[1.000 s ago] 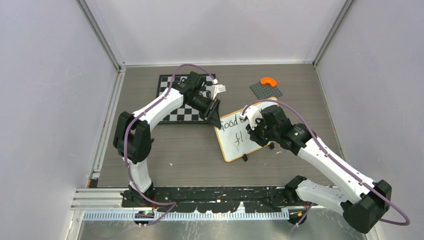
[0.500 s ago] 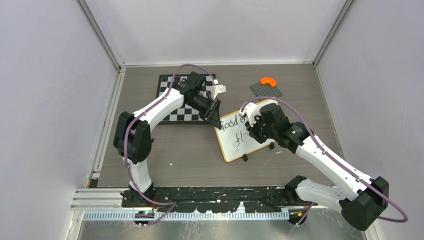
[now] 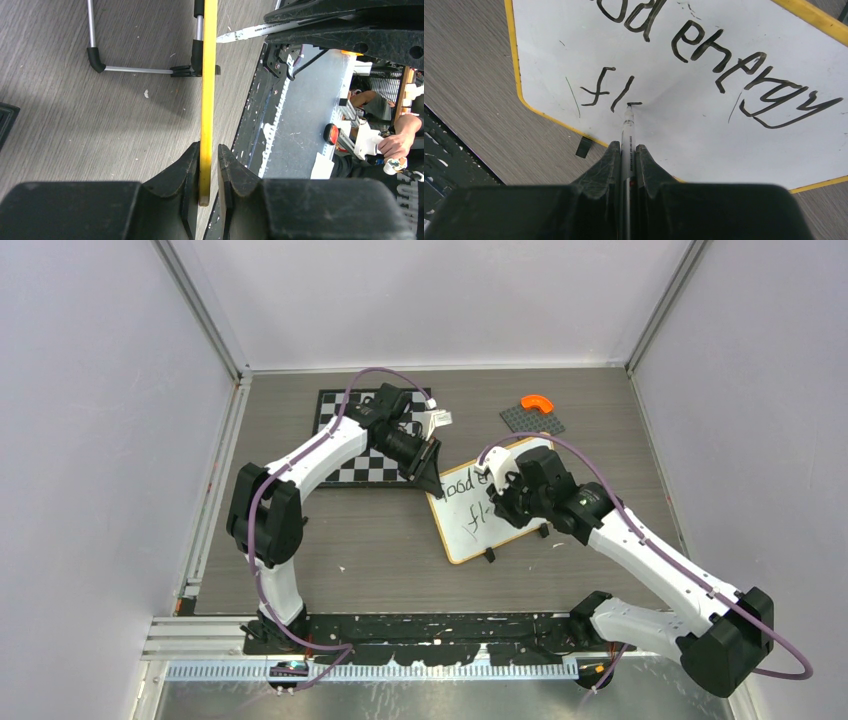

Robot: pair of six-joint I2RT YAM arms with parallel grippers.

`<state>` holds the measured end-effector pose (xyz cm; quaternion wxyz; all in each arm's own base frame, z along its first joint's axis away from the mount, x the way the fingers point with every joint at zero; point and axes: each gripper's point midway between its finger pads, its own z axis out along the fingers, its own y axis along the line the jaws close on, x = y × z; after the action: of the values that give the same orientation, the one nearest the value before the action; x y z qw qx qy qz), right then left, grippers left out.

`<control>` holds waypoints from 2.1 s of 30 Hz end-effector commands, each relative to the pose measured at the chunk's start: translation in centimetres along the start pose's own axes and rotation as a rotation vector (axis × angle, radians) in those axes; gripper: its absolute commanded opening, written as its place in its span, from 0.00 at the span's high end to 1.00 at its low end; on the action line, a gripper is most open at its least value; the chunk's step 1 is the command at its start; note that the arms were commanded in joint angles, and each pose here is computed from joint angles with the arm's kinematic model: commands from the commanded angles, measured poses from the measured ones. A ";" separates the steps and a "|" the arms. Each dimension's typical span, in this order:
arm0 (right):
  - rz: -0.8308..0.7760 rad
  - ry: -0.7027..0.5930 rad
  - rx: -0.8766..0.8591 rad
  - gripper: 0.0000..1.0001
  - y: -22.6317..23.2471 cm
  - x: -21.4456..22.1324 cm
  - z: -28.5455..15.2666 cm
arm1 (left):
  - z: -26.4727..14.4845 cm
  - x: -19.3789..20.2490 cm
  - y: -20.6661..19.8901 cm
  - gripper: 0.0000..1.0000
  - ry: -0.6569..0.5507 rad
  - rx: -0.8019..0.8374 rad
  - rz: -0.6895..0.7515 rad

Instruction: Write a sentence on the whiteboard

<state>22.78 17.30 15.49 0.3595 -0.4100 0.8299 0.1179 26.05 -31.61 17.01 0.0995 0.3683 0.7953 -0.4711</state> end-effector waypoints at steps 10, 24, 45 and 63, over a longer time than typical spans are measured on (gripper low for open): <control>-0.040 0.031 0.063 1.00 -1.1 1.3 -0.9 | -0.1 -0.4 -0.4 0.80 -0.005 0.014 0.020; 0.003 -0.054 0.144 1.00 -2.8 -2.1 -1.3 | -0.1 -0.4 -0.6 0.80 -0.005 0.013 0.024; -0.001 -0.047 0.005 1.00 -0.6 -1.2 -2.0 | -0.1 -0.5 -0.6 0.81 -0.003 0.012 0.022; 0.088 -0.062 0.113 1.00 -3.5 -1.9 -2.3 | -0.2 -0.5 -0.8 0.81 -0.010 0.017 0.032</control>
<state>23.72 14.21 16.67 0.3686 -0.3568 0.8536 0.0910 25.93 -31.56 16.98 0.0967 0.3682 0.7955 -0.4715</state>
